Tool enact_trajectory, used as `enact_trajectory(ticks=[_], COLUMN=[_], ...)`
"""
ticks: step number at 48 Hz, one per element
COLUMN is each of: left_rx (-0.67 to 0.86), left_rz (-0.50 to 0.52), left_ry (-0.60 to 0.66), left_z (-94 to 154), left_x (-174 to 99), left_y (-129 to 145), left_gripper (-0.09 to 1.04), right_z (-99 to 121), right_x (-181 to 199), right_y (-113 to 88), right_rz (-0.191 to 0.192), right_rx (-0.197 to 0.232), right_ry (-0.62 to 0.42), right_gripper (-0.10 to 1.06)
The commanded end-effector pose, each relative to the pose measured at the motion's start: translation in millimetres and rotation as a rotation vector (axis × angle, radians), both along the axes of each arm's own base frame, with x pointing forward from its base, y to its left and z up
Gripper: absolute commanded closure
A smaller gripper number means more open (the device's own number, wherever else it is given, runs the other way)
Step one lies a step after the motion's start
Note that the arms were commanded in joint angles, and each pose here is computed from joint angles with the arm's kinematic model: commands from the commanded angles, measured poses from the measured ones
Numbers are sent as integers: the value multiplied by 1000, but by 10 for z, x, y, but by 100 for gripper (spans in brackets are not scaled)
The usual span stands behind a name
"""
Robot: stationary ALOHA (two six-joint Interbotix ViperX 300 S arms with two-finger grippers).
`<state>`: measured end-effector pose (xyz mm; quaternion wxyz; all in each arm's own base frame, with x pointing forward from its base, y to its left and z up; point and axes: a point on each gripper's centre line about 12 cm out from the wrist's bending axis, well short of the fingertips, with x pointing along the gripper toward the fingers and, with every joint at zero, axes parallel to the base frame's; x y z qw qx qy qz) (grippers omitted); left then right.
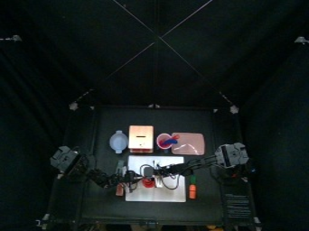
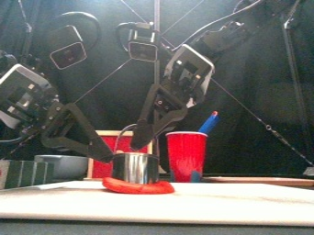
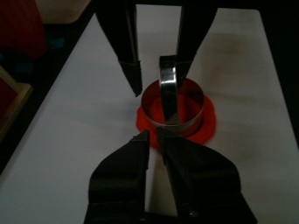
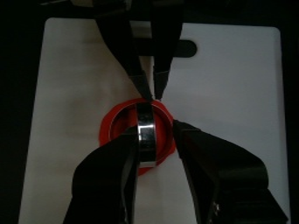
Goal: Get the cutter from the drawer then cut the dough then place the extra dough in the bowl
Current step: Cut the dough
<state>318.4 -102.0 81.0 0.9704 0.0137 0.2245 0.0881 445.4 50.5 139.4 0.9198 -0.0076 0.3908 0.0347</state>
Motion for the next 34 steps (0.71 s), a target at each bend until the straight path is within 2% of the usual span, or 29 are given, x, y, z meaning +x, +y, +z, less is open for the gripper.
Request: enact_trajectory(ticks=[1,25,34], left_rx=[-13,-14,-17], left_rz=[-20,-29,-29], left_ry=[4,57,65], left_z=[-3,-144,-156], left_x=[55,92,80], left_y=[-71,-115,-111], left_gripper=[40,41,41], right_z=[186,160,138], right_x=[75,114,101], right_y=[24,47,34], right_rz=[2,16,8], right_rx=[8,-6,-7], right_ry=[-52,-42,-23], right_gripper=[24,24,26])
